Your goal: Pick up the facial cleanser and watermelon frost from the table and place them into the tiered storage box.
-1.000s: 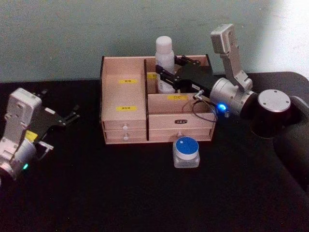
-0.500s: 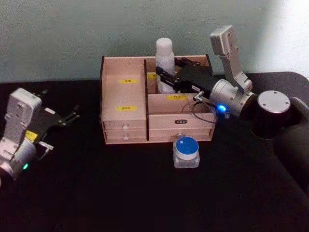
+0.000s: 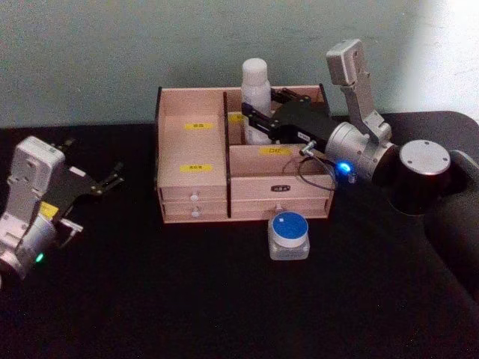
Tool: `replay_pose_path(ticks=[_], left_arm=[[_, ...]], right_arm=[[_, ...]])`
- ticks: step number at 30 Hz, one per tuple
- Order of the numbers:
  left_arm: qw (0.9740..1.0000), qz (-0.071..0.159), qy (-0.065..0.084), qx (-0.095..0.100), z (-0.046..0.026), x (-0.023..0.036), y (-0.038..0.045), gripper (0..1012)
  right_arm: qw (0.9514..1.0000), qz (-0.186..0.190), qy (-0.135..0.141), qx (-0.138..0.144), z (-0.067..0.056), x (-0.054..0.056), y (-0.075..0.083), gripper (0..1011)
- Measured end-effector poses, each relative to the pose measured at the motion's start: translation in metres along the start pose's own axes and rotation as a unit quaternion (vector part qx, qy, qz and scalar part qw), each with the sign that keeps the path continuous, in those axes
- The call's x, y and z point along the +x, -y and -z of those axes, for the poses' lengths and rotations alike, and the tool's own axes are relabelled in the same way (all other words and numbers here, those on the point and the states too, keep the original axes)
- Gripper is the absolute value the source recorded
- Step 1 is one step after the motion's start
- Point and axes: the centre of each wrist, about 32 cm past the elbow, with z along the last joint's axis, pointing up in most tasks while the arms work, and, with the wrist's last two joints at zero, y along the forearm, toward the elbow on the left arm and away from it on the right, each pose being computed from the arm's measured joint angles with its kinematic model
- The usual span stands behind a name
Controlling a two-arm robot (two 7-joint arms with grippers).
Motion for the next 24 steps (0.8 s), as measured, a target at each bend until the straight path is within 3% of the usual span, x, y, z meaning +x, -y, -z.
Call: replay_pose_path(ticks=[8,15,24], left_arm=[[1.0000,0.000,0.000,0.000,0.0000,0.0000,0.0000,1001],[1.0000,0.000,0.000,0.000,0.0000,0.0000,0.0000,1001],[1.0000,0.000,0.000,0.000,0.0000,0.0000,0.0000,1001]], right_arm=[[1.0000,0.000,0.000,0.001,-0.0003,0.0000,-0.0001,849],[1.0000,0.000,0.000,0.001,-0.0003,0.0000,-0.0001,1002],[1.0000,0.000,0.000,0.001,-0.0003,0.0000,-0.0001,1000]])
